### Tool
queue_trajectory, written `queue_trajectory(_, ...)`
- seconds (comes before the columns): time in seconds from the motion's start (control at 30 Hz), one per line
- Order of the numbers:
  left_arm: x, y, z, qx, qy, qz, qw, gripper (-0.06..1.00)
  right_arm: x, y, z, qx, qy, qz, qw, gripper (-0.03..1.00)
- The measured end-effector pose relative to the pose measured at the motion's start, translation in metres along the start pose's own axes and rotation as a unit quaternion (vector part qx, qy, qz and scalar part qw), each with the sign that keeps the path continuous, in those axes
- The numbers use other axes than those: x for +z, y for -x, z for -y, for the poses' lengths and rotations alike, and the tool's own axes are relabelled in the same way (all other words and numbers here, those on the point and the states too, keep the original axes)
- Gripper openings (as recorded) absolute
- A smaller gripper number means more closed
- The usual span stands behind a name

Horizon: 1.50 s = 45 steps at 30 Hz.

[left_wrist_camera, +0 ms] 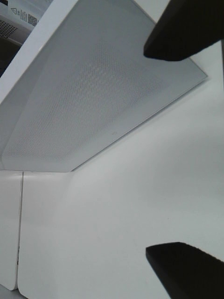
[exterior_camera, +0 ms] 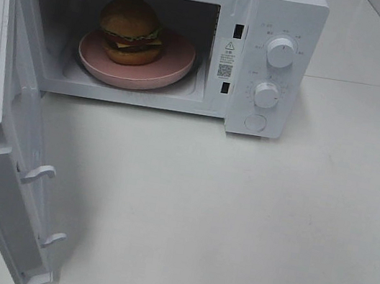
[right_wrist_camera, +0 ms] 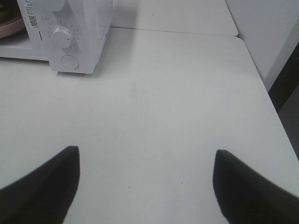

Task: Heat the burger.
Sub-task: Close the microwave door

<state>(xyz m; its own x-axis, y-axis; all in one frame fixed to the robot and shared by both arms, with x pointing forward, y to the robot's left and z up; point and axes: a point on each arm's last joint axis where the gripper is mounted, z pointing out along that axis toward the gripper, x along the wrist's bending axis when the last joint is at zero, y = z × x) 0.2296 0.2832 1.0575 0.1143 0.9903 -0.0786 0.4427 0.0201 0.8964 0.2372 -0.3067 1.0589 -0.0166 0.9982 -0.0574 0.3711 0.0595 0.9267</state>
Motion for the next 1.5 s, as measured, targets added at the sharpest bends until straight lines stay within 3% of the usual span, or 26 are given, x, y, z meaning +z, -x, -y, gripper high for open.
queue_trajectory(0.67, 0.0, 0.0, 0.0, 0.0, 0.0, 0.0, 1.0, 0.98, 0.0, 0.0, 0.0, 0.0, 0.0, 0.0, 1.0, 0.74)
queue_trajectory(0.93, -0.003, 0.001, -0.011, -0.023, 0.022, 0.002, 0.999, 0.97, 0.0, 0.0, 0.0, 0.0, 0.0, 0.0, 1.0, 0.74)
queue_trajectory(1.03, 0.001, -0.001, -0.019, -0.026, 0.022, -0.003, 0.999, 0.91, 0.0, 0.0, 0.0, 0.0, 0.0, 0.0, 1.0, 0.74)
queue_trajectory(1.1, 0.01, -0.003, -0.026, -0.032, 0.009, -0.006, 0.999, 0.77, 0.0, 0.0, 0.0, 0.0, 0.0, 0.0, 1.0, 0.74)
queue_trajectory(1.2, 0.013, -0.004, -0.028, -0.033, 0.004, -0.006, 0.999, 0.72, 0.0, 0.0, 0.0, 0.0, 0.0, 0.0, 1.0, 0.74)
queue_trajectory(1.27, 0.026, -0.007, -0.035, -0.039, -0.021, -0.01, 0.999, 0.51, 0.0, 0.0, 0.0, 0.0, 0.0, 0.0, 1.0, 0.74)
queue_trajectory(1.37, 0.029, -0.008, -0.037, -0.041, -0.023, -0.011, 0.999, 0.45, 0.0, 0.0, 0.0, 0.0, 0.0, 0.0, 1.0, 0.74)
queue_trajectory(1.43, 0.04, -0.01, -0.042, -0.046, -0.041, -0.013, 0.998, 0.28, 0.0, 0.0, 0.0, 0.0, 0.0, 0.0, 1.0, 0.73)
queue_trajectory(1.47, 0.04, -0.01, -0.042, -0.046, -0.041, -0.013, 0.998, 0.28, 0.0, 0.0, 0.0, 0.0, 0.0, 0.0, 1.0, 0.73)
queue_trajectory(1.5, 0.046, -0.012, -0.045, -0.049, -0.043, -0.015, 0.998, 0.15, 0.0, 0.0, 0.0, 0.0, 0.0, 0.0, 1.0, 0.73)
